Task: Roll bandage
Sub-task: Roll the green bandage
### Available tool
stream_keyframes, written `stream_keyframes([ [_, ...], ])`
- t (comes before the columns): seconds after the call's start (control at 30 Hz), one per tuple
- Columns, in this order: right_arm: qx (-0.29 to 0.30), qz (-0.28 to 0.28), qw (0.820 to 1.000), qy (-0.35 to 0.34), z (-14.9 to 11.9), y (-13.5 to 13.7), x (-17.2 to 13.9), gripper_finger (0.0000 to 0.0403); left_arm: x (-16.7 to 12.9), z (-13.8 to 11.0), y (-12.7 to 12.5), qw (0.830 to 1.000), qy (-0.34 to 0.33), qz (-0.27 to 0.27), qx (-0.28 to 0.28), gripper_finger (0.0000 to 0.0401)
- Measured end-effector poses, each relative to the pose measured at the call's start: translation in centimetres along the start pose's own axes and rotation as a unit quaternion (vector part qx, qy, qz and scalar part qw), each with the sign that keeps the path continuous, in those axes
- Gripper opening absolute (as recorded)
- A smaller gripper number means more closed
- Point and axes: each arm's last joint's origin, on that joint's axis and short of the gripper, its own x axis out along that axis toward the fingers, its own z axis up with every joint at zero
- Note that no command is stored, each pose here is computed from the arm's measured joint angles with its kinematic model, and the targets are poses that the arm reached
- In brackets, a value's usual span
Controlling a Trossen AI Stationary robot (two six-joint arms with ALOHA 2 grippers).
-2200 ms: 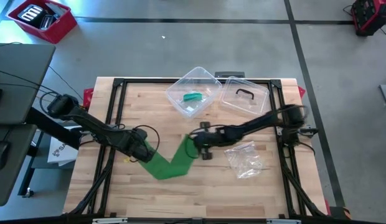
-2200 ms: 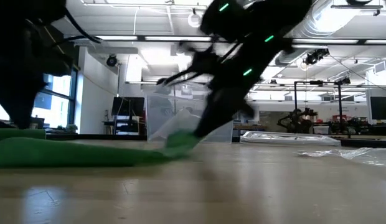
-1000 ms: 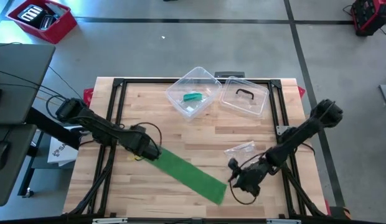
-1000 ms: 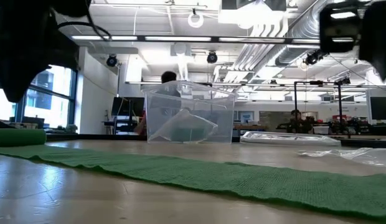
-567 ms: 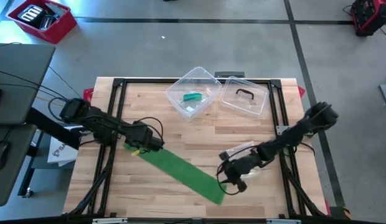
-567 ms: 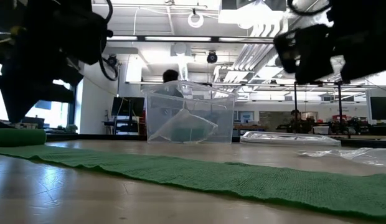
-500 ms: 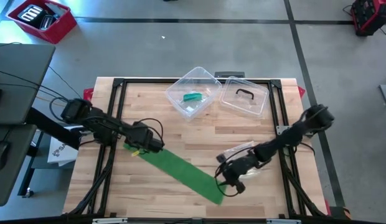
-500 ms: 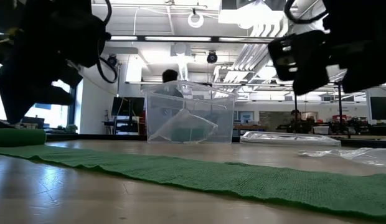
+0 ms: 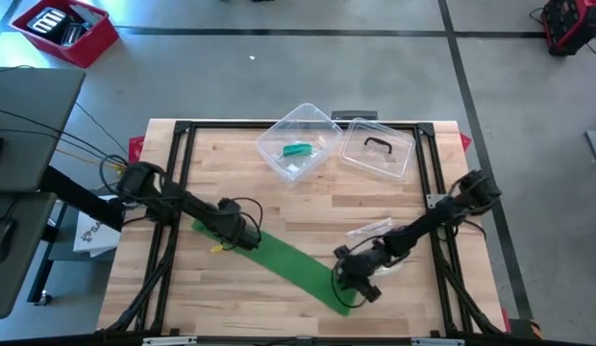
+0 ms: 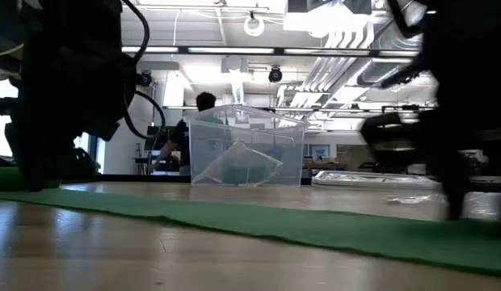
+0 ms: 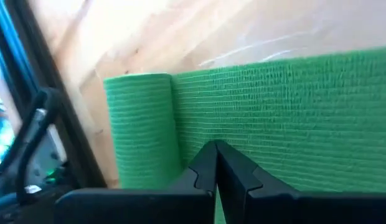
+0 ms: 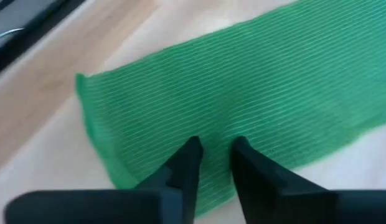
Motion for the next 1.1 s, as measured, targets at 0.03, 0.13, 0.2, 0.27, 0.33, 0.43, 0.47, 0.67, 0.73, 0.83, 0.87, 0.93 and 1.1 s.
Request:
stream_keyframes([
  [0.03,0.007,0.007,1.0,0.009,-0.4,0.7,-0.3,0.0068,-0.1,-0.1,-0.5,1.0,-0.004,0.004,0.009,0.0],
  [0.13,0.02,0.021,0.999,0.018,-0.8,2.3,-1.2,0.0045,-1.6,0.0,-2.1,1.0,-0.014,-0.009,0.017,0.0],
  [0.2,0.029,0.019,0.999,0.019,-0.9,3.0,-1.8,0.0034,-3.4,-0.1,-2.7,0.999,-0.023,-0.015,0.021,0.0],
  [0.27,0.045,0.014,0.999,0.019,-0.9,3.2,-2.5,0.0026,-5.1,-0.2,-2.2,0.999,-0.029,0.001,0.021,0.0],
  [0.33,0.062,0.015,0.998,0.019,-1.0,3.3,-2.9,0.0022,-6.2,-0.2,-1.6,0.999,-0.037,0.004,0.016,0.0],
  [0.43,0.067,0.016,0.997,0.018,-0.9,3.5,-3.1,0.002,-6.6,-0.3,-0.8,0.999,-0.044,0.009,0.008,0.0],
  [0.47,0.064,0.013,0.998,0.016,-0.8,3.5,-3.1,0.002,-6.6,-0.4,-0.7,0.999,-0.046,0.008,0.004,0.0],
  [0.67,0.06,-0.006,0.998,0.009,-0.7,3.3,-3.1,0.0019,-4.7,-0.6,-1.3,0.998,-0.055,-0.022,-0.022,0.0],
  [0.73,0.061,-0.008,0.998,0.008,-0.7,3.3,-3.1,0.0019,-4.5,-0.6,-2.1,0.996,-0.062,-0.061,-0.029,0.0],
  [0.83,0.062,-0.007,0.998,0.007,-0.7,3.3,-3.1,0.0019,-5.3,-0.7,-3.1,0.99,-0.092,-0.106,-0.03,0.0],
  [0.87,0.062,-0.007,0.998,0.006,-0.7,3.3,-3.1,0.0019,-5.9,-0.8,-3.4,0.987,-0.108,-0.121,-0.024,0.0],
  [0.93,0.06,-0.008,0.998,0.006,-0.7,3.3,-3.1,0.0019,-7.3,-0.8,-3.9,0.98,-0.14,-0.144,-0.011,0.0],
  [1.1,0.059,-0.013,0.998,0.004,-0.6,3.3,-3.2,0.0019,-10.2,-0.9,-4.0,0.968,-0.192,-0.162,0.001,0.0],
])
